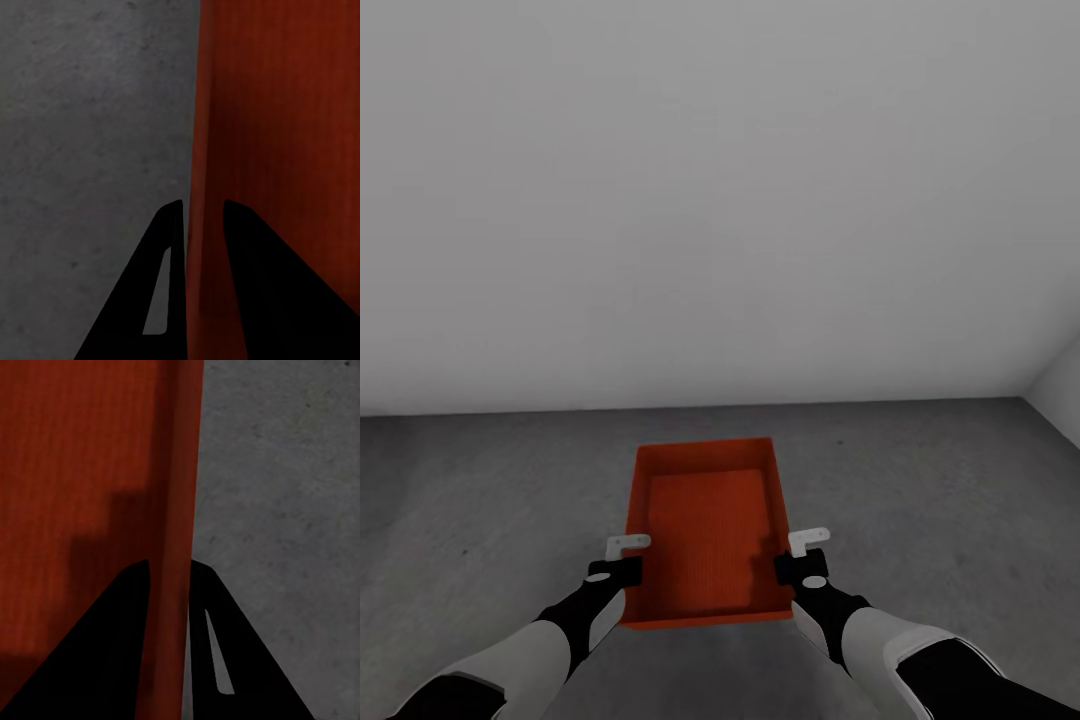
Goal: Move the two storage containers from the living room to the garage. In the garage, place one container on the floor and stack the other container on top of it (either order is fine).
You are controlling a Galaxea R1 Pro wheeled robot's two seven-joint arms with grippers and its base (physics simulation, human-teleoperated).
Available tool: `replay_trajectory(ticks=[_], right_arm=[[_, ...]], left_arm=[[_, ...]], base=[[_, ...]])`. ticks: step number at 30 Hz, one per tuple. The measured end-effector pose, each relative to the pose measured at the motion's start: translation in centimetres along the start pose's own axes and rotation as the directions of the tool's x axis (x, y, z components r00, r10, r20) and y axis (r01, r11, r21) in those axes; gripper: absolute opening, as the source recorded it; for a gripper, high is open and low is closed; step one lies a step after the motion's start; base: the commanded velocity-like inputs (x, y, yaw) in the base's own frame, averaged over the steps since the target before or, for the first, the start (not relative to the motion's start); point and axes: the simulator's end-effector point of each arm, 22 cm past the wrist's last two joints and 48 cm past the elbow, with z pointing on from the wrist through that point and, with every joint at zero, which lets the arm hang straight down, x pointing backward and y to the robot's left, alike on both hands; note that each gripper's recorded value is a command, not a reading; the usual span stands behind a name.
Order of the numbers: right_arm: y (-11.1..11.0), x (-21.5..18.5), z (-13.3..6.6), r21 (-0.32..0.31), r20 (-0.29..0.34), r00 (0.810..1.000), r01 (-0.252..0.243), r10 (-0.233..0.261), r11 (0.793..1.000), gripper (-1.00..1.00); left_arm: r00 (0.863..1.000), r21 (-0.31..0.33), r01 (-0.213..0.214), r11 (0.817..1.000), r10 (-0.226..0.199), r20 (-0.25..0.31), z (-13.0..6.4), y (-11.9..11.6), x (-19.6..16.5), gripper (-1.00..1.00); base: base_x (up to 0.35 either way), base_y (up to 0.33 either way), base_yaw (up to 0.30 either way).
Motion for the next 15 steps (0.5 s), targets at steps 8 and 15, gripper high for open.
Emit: replay_trajectory(ticks=[8,15], right_arm=[[0.3,1.1,1.1,0.000,0.001,1.000,-0.001,0.001,1.000,-1.00],[0.5,2.1,2.0,0.000,0.001,1.000,-0.001,0.001,1.000,-1.00]], left_arm=[[1.000,0.000,0.000,1.000,0.000,0.001,1.2,0.0,1.0,-1.00],[1.000,0.000,0.000,1.000,0.000,0.001,2.3,-0.1,1.9,-1.00]], base=[[0.000,0.000,0.000],[0.000,0.000,0.000]])
